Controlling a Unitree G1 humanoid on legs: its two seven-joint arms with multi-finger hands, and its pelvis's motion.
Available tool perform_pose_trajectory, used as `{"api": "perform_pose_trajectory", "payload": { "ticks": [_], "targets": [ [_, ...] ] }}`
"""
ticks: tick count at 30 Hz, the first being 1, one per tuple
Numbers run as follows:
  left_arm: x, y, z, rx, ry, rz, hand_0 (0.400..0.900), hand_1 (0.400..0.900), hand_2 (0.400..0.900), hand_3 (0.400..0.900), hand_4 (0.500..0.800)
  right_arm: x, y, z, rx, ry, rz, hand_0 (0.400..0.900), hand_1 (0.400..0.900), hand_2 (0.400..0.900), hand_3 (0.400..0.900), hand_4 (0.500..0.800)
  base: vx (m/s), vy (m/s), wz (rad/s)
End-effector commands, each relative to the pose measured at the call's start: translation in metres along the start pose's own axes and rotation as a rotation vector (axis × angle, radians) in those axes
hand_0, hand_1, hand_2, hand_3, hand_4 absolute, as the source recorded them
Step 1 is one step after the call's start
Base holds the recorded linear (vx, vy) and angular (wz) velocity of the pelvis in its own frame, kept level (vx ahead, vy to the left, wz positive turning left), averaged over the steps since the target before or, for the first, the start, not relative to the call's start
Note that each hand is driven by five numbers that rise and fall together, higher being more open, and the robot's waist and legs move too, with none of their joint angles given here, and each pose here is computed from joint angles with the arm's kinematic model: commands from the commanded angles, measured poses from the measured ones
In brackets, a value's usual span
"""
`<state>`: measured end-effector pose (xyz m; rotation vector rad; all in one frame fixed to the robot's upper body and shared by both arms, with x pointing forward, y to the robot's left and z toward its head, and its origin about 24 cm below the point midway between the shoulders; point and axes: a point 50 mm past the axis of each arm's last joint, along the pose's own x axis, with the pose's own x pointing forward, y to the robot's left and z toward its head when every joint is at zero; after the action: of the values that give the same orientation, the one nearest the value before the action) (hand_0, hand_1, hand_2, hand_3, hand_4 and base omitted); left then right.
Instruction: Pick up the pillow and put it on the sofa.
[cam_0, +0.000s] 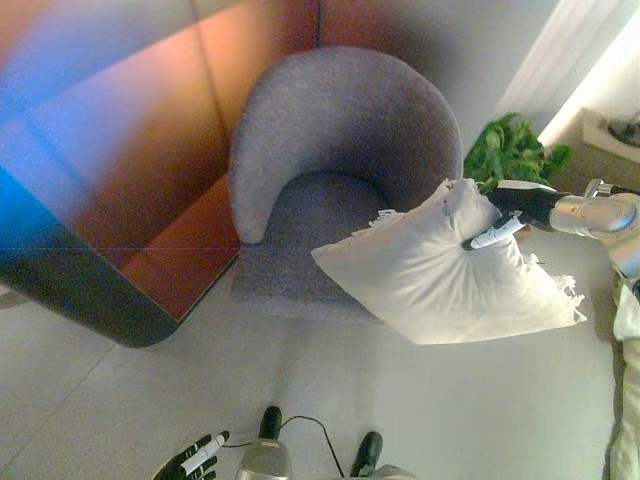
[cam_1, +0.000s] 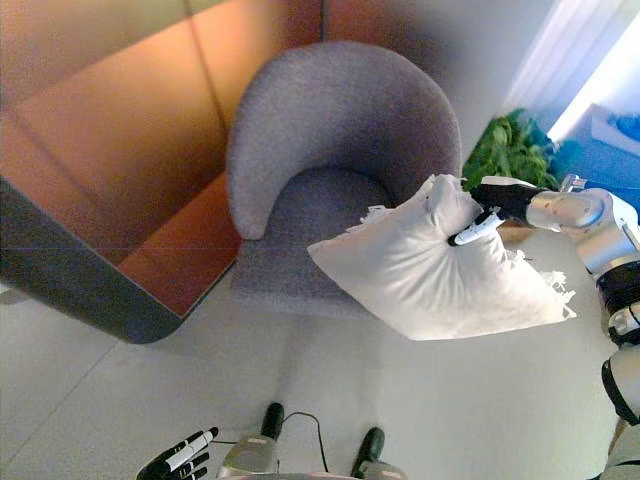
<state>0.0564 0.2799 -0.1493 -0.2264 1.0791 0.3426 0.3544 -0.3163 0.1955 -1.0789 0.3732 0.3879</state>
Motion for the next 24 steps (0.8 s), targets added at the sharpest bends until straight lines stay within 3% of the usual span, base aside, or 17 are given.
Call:
{"api": "perform_pose_trajectory", "payload": {
  "ticks": [1, 11, 22, 23, 24],
  "targets": [
    [-0.009, 0.022, -0.011, 0.091, 0.041, 0.069, 0.9, 0.9, 0.9, 0.9, 0.8, -0.029, -0.077, 0.067, 0.043, -0.193, -0.262, 0.4, 0.4, 0.4, 0.4, 0.5, 0.066, 0.046, 0.16],
    [-0.012, 0.029, -0.018, 0.097, 0.077, 0.111, 0.9, 0.9, 0.9, 0.9, 0.8, -0.023, -0.09, 0.068, 0.245, -0.082, -0.322, 0.4, 0.4, 0.4, 0.4, 0.5, 0.068, 0.034, 0.15],
    [-0.015, 0.04, -0.008, 0.088, 0.028, 0.136, 0.9, 0.9, 0.9, 0.9, 0.8, -0.037, -0.108, 0.053, 0.353, 0.016, -0.517, 0.4, 0.4, 0.4, 0.4, 0.5, 0.012, -0.033, 0.11],
    [-0.015, 0.041, -0.006, 0.09, 0.021, 0.137, 0.9, 0.9, 0.9, 0.9, 0.8, -0.042, -0.111, 0.049, 0.358, 0.053, -0.563, 0.631, 0.631, 0.631, 0.631, 0.639, -0.042, -0.069, 0.09],
    [-0.015, 0.042, -0.004, 0.091, 0.01, 0.134, 0.9, 0.9, 0.9, 0.9, 0.8, -0.045, -0.114, 0.045, 0.385, 0.078, -0.592, 0.9, 0.9, 0.9, 0.9, 0.8, -0.058, -0.063, 0.07]
  ]
}}
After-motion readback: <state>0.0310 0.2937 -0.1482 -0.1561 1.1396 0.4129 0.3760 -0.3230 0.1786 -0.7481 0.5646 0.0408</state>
